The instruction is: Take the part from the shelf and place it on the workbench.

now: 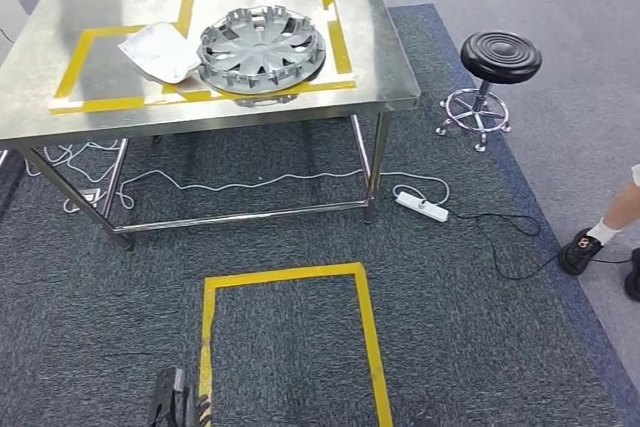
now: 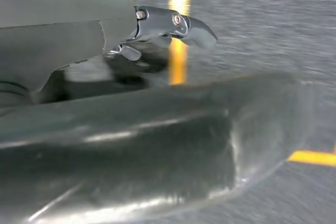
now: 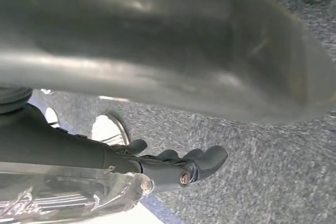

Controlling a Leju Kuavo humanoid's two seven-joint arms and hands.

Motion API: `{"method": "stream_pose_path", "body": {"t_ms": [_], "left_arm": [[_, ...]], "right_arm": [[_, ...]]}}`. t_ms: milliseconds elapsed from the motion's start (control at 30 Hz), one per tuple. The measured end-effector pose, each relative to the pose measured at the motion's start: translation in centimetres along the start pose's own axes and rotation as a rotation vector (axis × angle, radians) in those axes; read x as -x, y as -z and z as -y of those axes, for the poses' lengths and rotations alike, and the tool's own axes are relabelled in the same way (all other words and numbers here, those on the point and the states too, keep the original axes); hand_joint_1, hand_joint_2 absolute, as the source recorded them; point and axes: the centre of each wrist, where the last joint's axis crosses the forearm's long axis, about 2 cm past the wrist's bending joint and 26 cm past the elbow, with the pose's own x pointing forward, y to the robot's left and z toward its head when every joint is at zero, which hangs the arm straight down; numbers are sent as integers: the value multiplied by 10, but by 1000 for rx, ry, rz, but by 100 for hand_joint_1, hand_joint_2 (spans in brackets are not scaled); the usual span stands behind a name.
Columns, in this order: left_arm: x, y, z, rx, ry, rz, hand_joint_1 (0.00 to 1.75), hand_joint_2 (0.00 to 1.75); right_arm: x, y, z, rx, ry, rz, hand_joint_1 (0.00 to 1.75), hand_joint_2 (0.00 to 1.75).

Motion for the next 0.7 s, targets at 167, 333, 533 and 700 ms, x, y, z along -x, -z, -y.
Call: {"method": "stream_pose_path", "body": {"t_ms": [167,333,533,700], "left_arm": [[30,-15,-13,-112,71,-242,0,0],[35,-18,-15,-210,227,-375,0,0],[36,-20,-14,-356,437,-492,0,0],[37,-20,-12,-363,467,-497,0,0]], "right_arm": [[-3,1,1,-23,21,32,0,0],[-5,1,2,-10,24,39,0,0],[-6,1,3,17,10,40,0,0],[-6,1,3,19,11,38,0,0]]}}
